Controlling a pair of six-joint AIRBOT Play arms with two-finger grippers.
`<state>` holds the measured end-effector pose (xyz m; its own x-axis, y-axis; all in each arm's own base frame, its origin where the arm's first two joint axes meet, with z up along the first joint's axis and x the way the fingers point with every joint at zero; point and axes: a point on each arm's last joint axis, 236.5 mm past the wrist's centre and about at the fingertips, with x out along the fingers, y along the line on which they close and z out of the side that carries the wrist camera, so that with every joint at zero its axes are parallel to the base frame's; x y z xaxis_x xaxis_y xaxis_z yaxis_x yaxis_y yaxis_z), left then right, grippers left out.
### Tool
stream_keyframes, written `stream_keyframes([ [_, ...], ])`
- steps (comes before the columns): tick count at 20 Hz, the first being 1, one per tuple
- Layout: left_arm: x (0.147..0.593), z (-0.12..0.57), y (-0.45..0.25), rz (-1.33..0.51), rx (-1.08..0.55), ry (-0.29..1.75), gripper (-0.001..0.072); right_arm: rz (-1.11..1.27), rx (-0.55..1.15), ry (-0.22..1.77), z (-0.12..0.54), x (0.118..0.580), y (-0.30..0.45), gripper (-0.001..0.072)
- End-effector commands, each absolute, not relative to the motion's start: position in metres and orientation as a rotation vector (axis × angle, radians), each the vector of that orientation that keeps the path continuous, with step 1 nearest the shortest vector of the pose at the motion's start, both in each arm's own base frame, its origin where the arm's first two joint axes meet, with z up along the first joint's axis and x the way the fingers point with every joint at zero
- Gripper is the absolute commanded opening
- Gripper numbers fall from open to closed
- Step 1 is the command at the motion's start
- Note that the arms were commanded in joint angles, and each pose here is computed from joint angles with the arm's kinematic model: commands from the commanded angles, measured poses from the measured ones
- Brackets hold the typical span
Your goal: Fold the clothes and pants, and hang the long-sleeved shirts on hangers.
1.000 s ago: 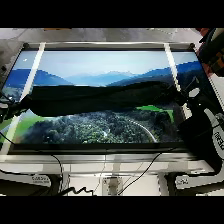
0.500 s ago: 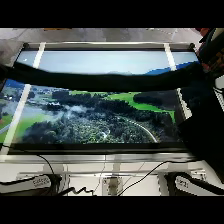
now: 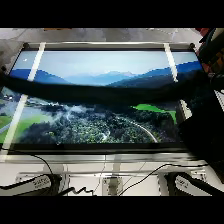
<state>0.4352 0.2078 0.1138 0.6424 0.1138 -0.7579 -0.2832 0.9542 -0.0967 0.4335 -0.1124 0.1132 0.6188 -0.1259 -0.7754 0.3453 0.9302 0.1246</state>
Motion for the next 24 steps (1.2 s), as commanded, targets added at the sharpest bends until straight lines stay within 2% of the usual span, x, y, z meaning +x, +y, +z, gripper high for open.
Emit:
stream_keyframes([
  [1, 0.357, 0.026, 0.223, 0.321, -0.201, 1.200, 0.0036, -0.260, 0.244, 1.152, 0.044, 0.379, -0.101, 0.0048],
  [4, 0.299, -0.037, 0.213, 0.331, -0.319, 1.366, 0.0037, -0.202, 0.201, 1.406, -0.012, 0.321, -0.087, 0.0048],
  [7, 0.258, -0.072, 0.208, 0.352, -0.404, 1.460, 0.0037, -0.137, 0.162, 1.605, -0.027, 0.274, -0.077, 0.0048],
  [9, 0.248, -0.075, 0.214, 0.377, -0.422, 1.466, 0.0038, -0.131, 0.156, 1.636, -0.026, 0.267, -0.076, 0.0049],
  [10, 0.247, -0.074, 0.216, 0.384, -0.427, 1.463, 0.0038, -0.131, 0.156, 1.634, -0.026, 0.267, -0.076, 0.0088],
  [12, 0.248, -0.070, 0.218, 0.390, -0.420, 1.448, 0.0039, -0.132, 0.156, 1.630, -0.026, 0.268, -0.076, 0.0448],
  [13, 0.252, -0.066, 0.220, 0.389, -0.405, 1.427, 0.0039, -0.130, 0.156, 1.631, -0.026, 0.268, -0.076, 0.0550],
  [14, 0.258, -0.058, 0.221, 0.378, -0.385, 1.401, 0.0039, -0.130, 0.157, 1.630, -0.025, 0.268, -0.076, 0.0557],
  [17, 0.287, -0.017, 0.227, 0.348, -0.261, 1.286, 0.0039, -0.092, 0.210, 1.562, -0.014, 0.287, -0.064, 0.0539],
  [19, 0.310, 0.021, 0.225, 0.345, -0.187, 1.183, 0.0039, 0.002, 0.296, 1.447, 0.001, 0.319, -0.032, 0.0316],
  [21, 0.330, 0.057, 0.209, 0.316, -0.141, 1.072, 0.0040, 0.128, 0.393, 1.290, 0.024, 0.359, 0.016, 0.0312],
  [22, 0.339, 0.073, 0.195, 0.286, -0.143, 1.016, 0.0040, 0.189, 0.434, 1.199, 0.036, 0.381, 0.043, 0.0224],
  [23, 0.348, 0.089, 0.175, 0.231, -0.152, 0.960, 0.0040, 0.234, 0.449, 1.120, 0.047, 0.398, 0.068, 0.0041],
  [24, 0.356, 0.105, 0.152, 0.165, -0.178, 0.902, 0.0040, 0.269, 0.426, 1.036, 0.056, 0.415, 0.092, 0.0048],
])
